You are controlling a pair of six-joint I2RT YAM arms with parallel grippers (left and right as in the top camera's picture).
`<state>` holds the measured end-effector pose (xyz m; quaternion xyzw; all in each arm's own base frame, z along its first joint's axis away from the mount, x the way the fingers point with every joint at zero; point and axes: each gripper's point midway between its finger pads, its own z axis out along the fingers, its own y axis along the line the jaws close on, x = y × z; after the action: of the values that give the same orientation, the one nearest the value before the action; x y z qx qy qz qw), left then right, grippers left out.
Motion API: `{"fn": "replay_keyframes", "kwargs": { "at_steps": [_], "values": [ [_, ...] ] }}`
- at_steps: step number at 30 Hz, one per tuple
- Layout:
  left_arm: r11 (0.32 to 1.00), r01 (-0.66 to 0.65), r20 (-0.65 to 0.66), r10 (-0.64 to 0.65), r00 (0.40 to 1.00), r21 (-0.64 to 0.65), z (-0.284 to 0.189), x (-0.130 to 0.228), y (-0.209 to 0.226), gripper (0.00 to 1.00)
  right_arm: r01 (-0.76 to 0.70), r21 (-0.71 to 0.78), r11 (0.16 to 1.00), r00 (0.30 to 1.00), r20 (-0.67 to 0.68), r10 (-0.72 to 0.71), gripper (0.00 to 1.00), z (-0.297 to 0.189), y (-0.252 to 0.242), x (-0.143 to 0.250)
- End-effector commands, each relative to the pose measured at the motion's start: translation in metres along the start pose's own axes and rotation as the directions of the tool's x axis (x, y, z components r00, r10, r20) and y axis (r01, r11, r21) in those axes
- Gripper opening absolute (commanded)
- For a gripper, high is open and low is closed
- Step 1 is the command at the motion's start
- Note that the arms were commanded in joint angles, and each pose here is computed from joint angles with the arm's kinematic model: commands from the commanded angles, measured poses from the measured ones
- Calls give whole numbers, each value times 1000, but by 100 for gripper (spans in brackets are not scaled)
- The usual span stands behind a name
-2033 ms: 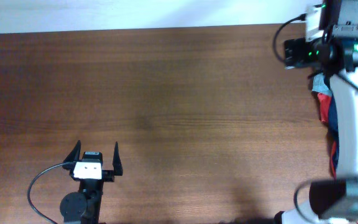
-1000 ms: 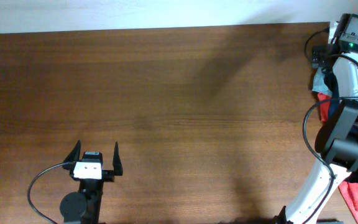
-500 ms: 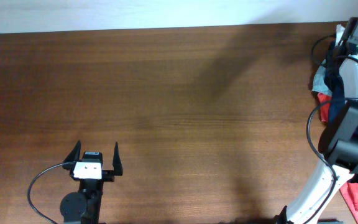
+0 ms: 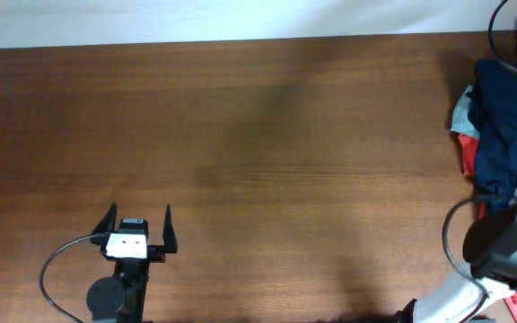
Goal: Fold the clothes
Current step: 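Reach the right gripper to the clothes pile at the right edge, then grasp the dark navy garment in the pile with the right gripper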
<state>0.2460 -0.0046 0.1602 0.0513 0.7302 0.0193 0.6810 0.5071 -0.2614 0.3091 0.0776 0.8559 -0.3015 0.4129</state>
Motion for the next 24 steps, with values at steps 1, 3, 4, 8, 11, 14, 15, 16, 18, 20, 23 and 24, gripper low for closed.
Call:
{"fn": "replay_keyframes", "kwargs": {
  "at_steps": [1,3,4,8,11,14,15,16,18,20,23,24],
  "values": [
    [1000,-2,5,2,1000,11,0,1,-3,99,30,-96,995,993,-107,-40,95,61,46,49],
    [1000,-2,5,2,1000,11,0,1,-3,99,37,-110,993,989,-138,-52,99,87,62,69],
    [1000,-2,5,2,1000,11,0,1,-3,99,41,-119,992,986,-157,-59,99,99,71,80],
    [1000,-2,5,2,1000,11,0,1,-3,99,59,-155,986,968,-233,-95,99,140,102,128],
    [1000,-2,5,2,1000,11,0,1,-3,99,72,-161,984,958,-262,-113,99,154,113,148],
    [1000,-2,5,2,1000,11,0,1,-3,99,79,-124,989,958,-266,-110,75,157,107,148],
    [1000,-2,5,2,1000,11,0,1,-3,99,84,-92,992,959,-263,-105,56,157,100,145],
    [1000,-2,5,2,1000,11,0,1,-3,99,91,-47,995,960,-263,-100,42,155,91,140],
    [1000,-2,5,2,1000,11,0,1,-3,99,103,42,994,961,-260,-89,16,148,72,126],
    [1000,-2,5,2,1000,11,0,1,-3,99,103,135,985,967,-245,-68,4,134,48,107],
    [1000,-2,5,2,1000,11,0,1,-3,99,73,176,982,981,-190,-39,5,110,25,75],
    [1000,-2,5,2,1000,11,0,1,-3,99,63,185,981,985,-170,-31,17,100,19,64]
  ]
}}
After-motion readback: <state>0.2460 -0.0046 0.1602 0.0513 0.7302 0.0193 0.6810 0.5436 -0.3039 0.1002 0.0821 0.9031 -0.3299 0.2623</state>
